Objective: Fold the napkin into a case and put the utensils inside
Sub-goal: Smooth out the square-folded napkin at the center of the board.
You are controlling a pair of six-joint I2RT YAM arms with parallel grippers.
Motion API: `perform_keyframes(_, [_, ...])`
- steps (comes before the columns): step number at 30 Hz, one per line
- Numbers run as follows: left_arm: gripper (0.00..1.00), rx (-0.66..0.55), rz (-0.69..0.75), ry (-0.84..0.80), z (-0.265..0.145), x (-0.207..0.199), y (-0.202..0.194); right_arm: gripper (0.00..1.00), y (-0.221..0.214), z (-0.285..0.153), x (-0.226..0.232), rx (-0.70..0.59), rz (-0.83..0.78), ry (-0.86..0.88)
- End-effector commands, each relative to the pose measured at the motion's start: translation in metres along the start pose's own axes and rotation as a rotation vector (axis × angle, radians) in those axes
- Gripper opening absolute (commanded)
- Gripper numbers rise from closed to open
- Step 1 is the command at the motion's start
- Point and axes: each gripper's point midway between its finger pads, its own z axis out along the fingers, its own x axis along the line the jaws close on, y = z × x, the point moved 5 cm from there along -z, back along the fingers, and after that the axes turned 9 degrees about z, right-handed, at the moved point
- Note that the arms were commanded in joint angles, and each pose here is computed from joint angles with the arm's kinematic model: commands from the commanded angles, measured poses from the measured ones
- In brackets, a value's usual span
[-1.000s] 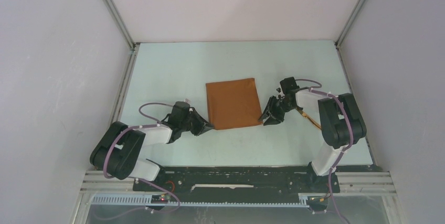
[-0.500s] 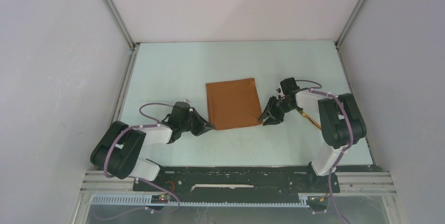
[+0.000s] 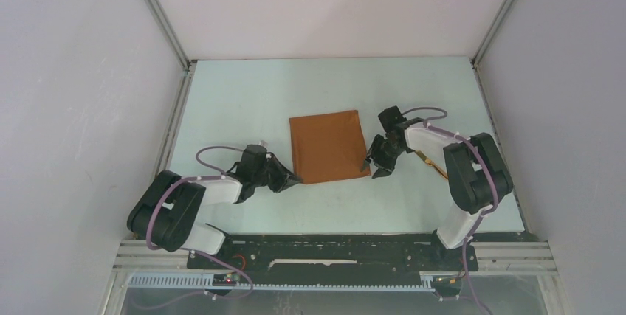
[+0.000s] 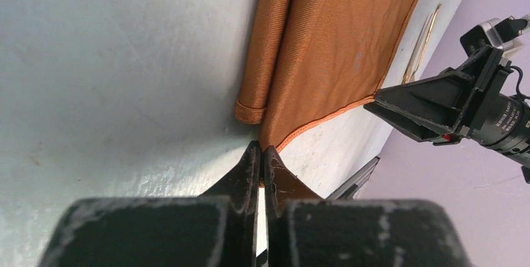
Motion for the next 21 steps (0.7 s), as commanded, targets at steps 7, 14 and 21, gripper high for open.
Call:
perform_keyframes(7, [0.03,0.013,0.016,-0.06,0.001,-0.008,0.001,0.43,0.002,0.001,-0.012,-0.11,0.041,-0.265])
perform_keyframes(14, [0.02,0.023,0.004,-0.068,0.001,-0.003,0.0,0.43,0.007,0.008,-0.005,-0.115,0.048,-0.247])
perform_keyframes(21, [0.02,0.022,-0.005,-0.074,0.001,0.0,0.002,0.43,0.009,0.012,0.002,-0.118,0.038,-0.234])
